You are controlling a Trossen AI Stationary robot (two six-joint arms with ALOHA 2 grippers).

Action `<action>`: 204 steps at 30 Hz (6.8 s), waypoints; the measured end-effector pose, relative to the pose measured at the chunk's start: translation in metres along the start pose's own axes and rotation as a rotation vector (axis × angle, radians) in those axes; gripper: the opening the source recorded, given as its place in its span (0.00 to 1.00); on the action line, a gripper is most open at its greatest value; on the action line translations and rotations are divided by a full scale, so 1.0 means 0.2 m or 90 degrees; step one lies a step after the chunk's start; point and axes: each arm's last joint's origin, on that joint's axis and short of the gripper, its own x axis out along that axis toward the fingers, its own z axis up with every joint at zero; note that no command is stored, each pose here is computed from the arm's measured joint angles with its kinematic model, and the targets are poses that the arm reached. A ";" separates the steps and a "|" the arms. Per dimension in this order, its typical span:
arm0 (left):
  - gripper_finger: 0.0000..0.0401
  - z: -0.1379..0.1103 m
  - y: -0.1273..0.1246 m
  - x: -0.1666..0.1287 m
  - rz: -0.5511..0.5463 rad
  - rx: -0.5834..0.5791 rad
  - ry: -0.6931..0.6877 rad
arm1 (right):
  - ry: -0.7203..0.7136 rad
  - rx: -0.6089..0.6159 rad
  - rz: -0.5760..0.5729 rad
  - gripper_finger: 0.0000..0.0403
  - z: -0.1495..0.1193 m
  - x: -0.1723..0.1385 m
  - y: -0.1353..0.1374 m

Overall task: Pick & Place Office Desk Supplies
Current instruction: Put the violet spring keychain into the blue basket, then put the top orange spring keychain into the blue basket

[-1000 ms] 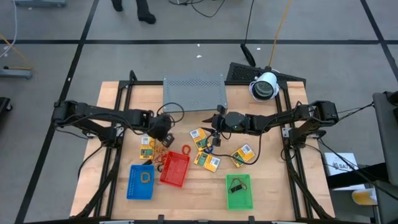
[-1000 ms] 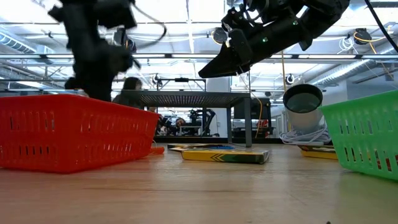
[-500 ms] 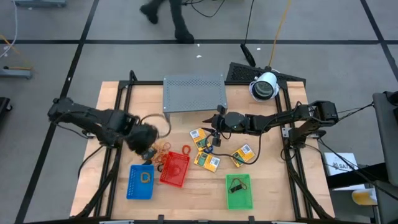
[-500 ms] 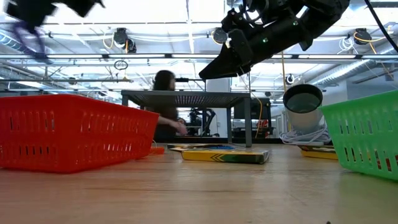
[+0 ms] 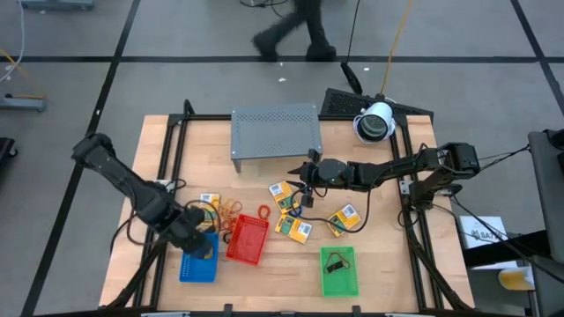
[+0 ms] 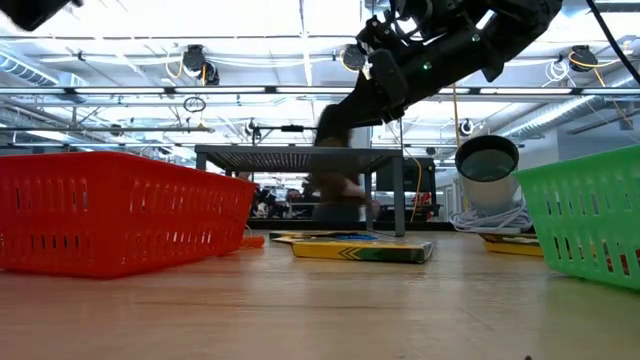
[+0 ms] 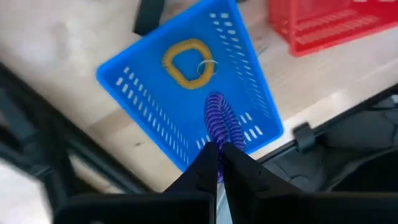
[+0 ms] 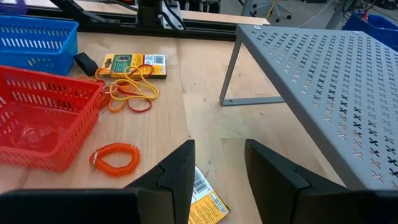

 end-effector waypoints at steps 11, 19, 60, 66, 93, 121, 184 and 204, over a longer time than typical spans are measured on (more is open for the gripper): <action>0.22 0.03 0.08 0.22 0.002 0.010 0.000 | 0.000 0.000 0.000 0.33 0.00 0.00 0.00; 0.48 0.03 0.07 0.22 -0.004 0.021 0.008 | 0.000 0.001 0.000 0.33 0.00 0.00 0.00; 0.53 0.78 -0.02 -0.18 -0.063 0.238 -0.397 | 0.015 0.008 0.015 0.33 0.09 -0.27 -0.01; 0.53 0.94 -0.07 -0.08 -0.071 0.274 -0.360 | 0.012 0.002 0.015 0.33 0.09 -0.28 -0.01; 0.53 0.99 -0.28 0.29 -0.049 0.244 -0.340 | 0.017 -0.008 0.015 0.33 0.09 -0.28 -0.01; 0.51 0.96 -0.28 0.49 0.048 0.164 -0.321 | 0.012 -0.006 0.018 0.33 0.09 -0.27 -0.01; 0.03 0.04 -0.20 -0.13 0.147 0.078 -0.039 | 0.004 -0.003 0.018 0.33 0.06 -0.27 0.00; 0.07 0.11 -0.06 0.24 0.138 0.057 0.031 | 0.000 0.010 0.019 0.33 0.06 -0.27 0.00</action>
